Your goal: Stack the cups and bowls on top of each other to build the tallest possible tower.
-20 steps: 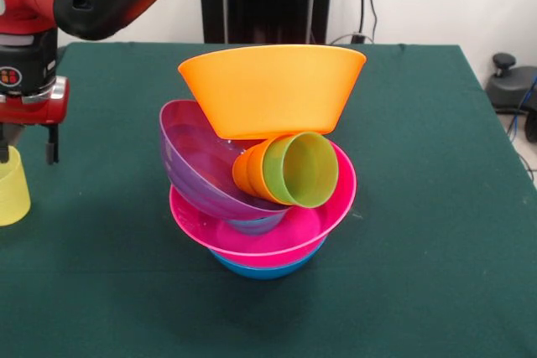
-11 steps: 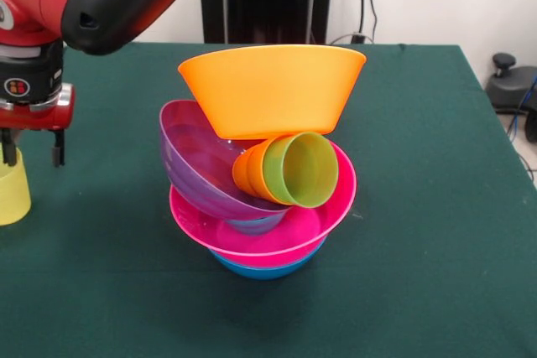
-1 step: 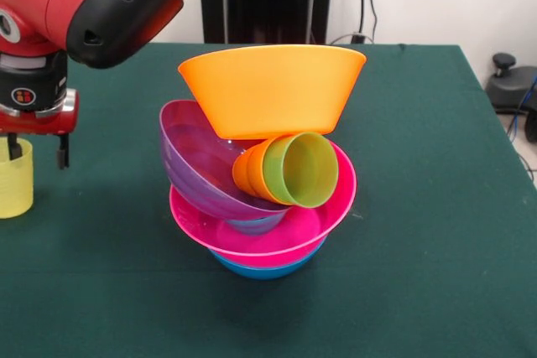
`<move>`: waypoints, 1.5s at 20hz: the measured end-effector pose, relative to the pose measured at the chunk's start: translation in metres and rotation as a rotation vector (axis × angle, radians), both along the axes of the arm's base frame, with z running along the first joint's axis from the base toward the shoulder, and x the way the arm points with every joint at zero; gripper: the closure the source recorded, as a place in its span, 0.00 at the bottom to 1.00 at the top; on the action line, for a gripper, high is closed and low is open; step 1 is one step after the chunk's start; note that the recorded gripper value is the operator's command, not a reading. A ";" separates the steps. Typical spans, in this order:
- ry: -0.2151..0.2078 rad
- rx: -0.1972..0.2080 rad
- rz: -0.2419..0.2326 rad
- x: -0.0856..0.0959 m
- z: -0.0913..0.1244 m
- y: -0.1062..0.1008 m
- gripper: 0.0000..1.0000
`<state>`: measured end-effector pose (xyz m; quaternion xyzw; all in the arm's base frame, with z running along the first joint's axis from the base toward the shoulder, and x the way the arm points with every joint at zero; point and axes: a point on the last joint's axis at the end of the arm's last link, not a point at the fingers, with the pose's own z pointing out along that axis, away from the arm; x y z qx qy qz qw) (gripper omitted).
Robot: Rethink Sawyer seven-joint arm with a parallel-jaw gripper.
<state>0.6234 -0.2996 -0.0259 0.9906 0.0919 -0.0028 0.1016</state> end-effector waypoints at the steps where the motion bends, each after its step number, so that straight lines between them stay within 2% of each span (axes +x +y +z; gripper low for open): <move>1: 0.001 0.000 0.000 0.000 0.000 0.000 0.00; 17: 0.003 0.001 -0.015 -0.006 -0.002 -0.009 0.00; 27: -0.008 0.011 -0.018 -0.003 -0.001 -0.007 0.00; 28: -0.020 0.020 -0.027 -0.002 -0.001 -0.005 1.00; 30: -0.025 0.024 -0.030 -0.001 -0.001 -0.004 1.00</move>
